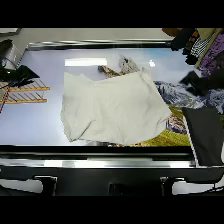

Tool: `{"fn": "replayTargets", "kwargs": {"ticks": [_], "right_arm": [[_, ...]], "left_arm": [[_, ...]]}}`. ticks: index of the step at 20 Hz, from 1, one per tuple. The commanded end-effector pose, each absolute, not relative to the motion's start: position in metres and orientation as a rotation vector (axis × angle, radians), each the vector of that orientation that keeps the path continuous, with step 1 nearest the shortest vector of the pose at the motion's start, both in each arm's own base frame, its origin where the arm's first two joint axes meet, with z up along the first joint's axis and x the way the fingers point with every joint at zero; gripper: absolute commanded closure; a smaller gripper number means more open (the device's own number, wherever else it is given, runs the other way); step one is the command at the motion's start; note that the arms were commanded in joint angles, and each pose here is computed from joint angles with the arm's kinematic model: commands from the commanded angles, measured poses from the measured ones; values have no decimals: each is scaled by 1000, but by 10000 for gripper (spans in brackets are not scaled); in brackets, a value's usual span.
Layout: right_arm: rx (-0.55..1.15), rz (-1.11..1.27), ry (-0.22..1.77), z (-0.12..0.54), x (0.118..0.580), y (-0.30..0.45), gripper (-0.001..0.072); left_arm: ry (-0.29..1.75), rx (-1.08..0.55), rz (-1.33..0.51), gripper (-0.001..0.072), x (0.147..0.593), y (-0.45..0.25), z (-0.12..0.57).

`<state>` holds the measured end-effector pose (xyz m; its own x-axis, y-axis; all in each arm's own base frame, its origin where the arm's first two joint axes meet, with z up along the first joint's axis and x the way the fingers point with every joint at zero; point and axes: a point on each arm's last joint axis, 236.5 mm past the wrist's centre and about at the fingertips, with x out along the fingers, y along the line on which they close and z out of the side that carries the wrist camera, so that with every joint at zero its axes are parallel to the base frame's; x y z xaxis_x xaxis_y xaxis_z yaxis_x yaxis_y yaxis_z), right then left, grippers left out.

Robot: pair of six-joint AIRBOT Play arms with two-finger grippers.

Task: Fold the clothes and pants, and hang the long-sleeved shirts on hangers.

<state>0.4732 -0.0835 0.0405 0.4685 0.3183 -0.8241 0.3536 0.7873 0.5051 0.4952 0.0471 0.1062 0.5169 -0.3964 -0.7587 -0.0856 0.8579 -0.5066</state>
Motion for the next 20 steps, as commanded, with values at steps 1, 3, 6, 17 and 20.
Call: {"fn": "replayTargets", "kwargs": {"ticks": [1,3,6,17,20], "right_arm": [[792,69,1412,-8,378,-82,160],[837,78,1481,-48,354,-66,160],[926,127,1501,-81,334,-38,170],[850,146,1420,-110,359,9,475],[839,167,1416,-104,361,18,666]], "left_arm": [[1104,-582,-196,221,429,53,101],[1153,-623,-179,221,392,42,78],[1233,-670,-180,221,340,18,46],[1314,-767,-176,221,263,-26,-2],[1382,-739,-238,221,246,-49,-22]]}}
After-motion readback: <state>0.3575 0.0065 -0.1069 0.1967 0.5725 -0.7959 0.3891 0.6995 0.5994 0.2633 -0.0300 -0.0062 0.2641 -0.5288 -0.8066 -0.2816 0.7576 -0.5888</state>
